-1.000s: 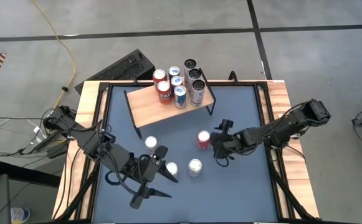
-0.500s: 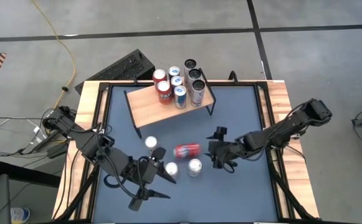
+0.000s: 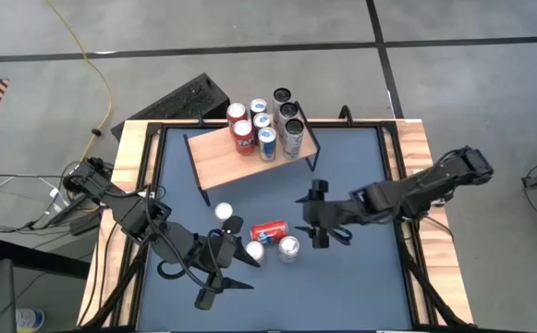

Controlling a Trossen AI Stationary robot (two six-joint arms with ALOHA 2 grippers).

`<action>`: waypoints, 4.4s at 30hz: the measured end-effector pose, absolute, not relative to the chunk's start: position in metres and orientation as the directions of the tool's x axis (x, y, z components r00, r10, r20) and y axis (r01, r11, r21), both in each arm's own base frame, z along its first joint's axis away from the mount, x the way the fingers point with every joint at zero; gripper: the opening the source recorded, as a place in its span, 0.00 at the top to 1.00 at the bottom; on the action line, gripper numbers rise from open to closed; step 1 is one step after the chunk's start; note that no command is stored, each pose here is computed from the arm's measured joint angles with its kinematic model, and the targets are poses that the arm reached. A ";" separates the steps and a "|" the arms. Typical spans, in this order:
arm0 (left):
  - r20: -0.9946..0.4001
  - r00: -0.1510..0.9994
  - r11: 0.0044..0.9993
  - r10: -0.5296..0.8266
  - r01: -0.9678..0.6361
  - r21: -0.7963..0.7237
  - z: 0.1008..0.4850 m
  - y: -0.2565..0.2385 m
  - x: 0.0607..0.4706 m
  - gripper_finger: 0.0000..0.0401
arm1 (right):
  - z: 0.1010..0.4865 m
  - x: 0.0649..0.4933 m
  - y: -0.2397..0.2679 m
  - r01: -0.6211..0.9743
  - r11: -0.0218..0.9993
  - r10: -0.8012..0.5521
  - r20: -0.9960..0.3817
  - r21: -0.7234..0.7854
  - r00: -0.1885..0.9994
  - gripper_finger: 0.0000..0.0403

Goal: Place canned beverage on shelf
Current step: Put the red soda can on the shelf aligned with the other red soda cans

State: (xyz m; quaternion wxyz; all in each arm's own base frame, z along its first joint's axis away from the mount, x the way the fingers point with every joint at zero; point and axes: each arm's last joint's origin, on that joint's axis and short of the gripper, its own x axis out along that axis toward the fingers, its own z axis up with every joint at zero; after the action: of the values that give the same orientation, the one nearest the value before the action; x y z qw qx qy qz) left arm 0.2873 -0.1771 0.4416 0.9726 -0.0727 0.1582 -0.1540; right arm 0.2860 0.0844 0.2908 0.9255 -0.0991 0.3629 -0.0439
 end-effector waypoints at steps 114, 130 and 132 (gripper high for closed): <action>-0.174 0.984 0.998 -0.041 0.033 -0.051 0.351 -0.117 0.342 0.48 | 0.317 0.207 0.113 -0.059 0.996 0.053 0.083 0.068 0.995 0.33; -0.106 0.992 0.980 -0.067 0.046 -0.192 0.325 -0.093 0.372 0.20 | 0.328 0.201 0.120 -0.083 0.997 0.080 0.183 0.008 0.980 0.33; -0.099 0.993 0.979 -0.068 0.047 -0.200 0.324 -0.093 0.373 0.20 | 0.329 0.202 0.119 -0.076 0.997 0.073 0.190 0.004 0.979 0.33</action>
State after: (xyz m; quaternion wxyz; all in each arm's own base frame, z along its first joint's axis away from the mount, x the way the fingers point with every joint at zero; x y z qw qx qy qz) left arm 0.3727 -0.0930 0.3244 0.9933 -0.0989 0.0525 -0.0288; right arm 0.2019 0.1189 0.3287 0.9947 0.0057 -0.0954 0.0375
